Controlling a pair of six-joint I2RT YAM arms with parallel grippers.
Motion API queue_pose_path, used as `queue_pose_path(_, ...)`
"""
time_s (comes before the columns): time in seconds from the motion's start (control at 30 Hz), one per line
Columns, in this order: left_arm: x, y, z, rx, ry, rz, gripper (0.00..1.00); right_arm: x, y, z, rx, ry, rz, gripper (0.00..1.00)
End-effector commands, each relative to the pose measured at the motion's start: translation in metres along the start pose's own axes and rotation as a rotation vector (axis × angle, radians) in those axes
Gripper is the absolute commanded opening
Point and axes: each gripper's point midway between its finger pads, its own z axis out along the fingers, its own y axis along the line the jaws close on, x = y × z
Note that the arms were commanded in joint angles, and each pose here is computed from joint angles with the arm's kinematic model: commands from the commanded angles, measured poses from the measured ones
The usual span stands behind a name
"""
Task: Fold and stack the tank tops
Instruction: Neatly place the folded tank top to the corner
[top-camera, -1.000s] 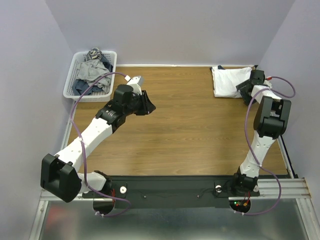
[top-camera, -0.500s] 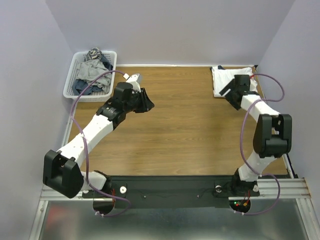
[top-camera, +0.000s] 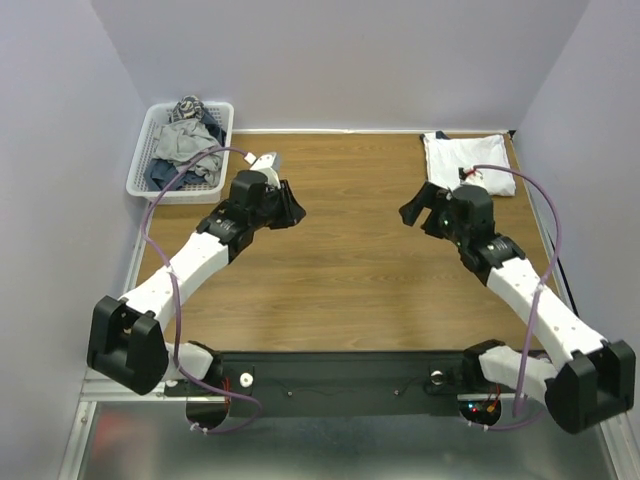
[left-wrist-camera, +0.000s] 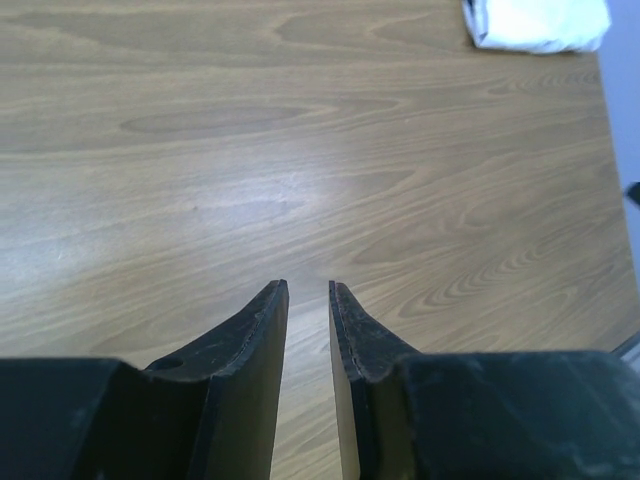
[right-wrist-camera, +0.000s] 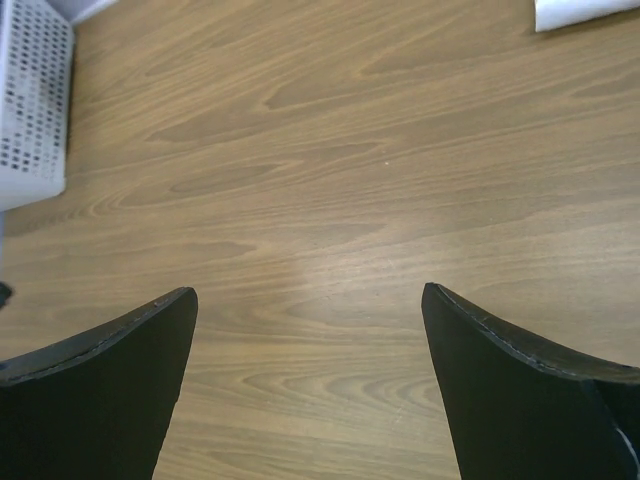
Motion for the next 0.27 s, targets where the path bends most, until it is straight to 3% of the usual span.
queue_pose_path(0.0, -0.0036, 0.0007, -0.0042, -0.007, -0.061, 0.003, 0.35, -0.0292, 0.0203, -0.0272, -0.111, -0.113, -0.045, 1.0)
queue_pose_path(0.23, 0.0013, 0.0047, -0.0042, -0.02, -0.06, -0.014, 0.35, -0.0277, 0.0228, -0.0256, -0.112, -0.087, -0.046, 1.0)
